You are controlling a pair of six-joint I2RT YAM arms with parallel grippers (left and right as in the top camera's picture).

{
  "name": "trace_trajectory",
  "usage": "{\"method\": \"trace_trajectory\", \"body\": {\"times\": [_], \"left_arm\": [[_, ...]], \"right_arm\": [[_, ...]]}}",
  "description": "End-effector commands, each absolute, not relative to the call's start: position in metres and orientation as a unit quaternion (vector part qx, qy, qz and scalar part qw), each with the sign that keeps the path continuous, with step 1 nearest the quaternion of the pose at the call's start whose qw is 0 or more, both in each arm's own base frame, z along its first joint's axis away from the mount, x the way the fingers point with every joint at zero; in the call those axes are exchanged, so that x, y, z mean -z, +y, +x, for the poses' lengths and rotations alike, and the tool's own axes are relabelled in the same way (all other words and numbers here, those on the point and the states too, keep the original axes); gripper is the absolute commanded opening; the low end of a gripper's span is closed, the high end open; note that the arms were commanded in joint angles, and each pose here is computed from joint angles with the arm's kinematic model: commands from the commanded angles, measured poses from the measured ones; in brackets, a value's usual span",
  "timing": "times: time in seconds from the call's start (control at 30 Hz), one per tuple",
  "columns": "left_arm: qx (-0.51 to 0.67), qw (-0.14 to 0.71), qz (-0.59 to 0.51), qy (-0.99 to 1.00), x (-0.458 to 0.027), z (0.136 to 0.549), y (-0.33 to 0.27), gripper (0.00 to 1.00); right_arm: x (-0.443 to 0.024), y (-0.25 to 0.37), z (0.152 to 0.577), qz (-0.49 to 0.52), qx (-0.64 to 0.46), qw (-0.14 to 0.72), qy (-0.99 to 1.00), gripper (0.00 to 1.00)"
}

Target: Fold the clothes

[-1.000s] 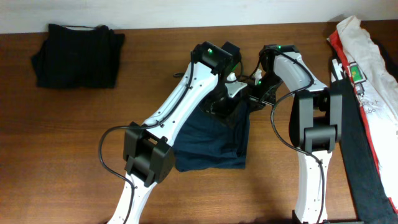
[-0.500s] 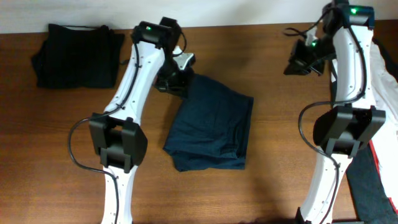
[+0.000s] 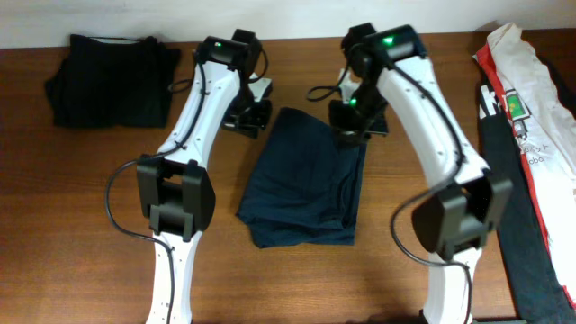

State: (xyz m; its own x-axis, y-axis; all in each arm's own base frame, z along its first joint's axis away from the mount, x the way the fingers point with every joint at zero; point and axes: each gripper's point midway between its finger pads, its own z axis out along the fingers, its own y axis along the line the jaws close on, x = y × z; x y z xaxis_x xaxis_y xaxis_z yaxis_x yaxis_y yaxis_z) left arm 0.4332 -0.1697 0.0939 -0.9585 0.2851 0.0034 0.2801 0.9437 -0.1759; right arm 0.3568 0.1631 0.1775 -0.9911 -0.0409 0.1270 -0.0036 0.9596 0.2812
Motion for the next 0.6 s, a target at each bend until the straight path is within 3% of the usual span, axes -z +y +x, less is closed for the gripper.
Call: {"method": "trace_trajectory", "body": {"times": [0.0, 0.13, 0.23, 0.37, 0.47, 0.57], "left_arm": [[-0.078, 0.036, -0.099, -0.991, -0.079, 0.438, -0.138, 0.01], [-0.146, 0.044, -0.1, -0.983, -0.085, 0.434, -0.157, 0.0], [-0.159, 0.037, -0.11, -0.98, -0.086, 0.435, -0.168, 0.01], [-0.159, 0.038, -0.114, -0.98, -0.086, 0.434, -0.171, 0.01], [-0.158, 0.039, -0.113, -0.98, -0.086, 0.434, -0.171, 0.01], [-0.158, 0.04, -0.113, -0.98, -0.086, 0.433, -0.171, 0.01]], "right_arm": [[-0.22, 0.133, 0.336, -0.011, 0.096, 0.002, -0.995, 0.04], [-0.193, 0.134, 0.3, -0.024, 0.105, 0.078, -0.991, 0.04], [-0.157, 0.156, 0.279, 0.022, 0.172, 0.137, -0.975, 0.04], [-0.122, 0.188, 0.276, 0.077, 0.282, 0.134, -0.947, 0.04], [-0.07, 0.181, 0.256, 0.067, 0.276, 0.157, -0.946, 0.1], [-0.029, 0.149, 0.232, 0.024, 0.192, 0.193, -0.962, 0.04]]}}
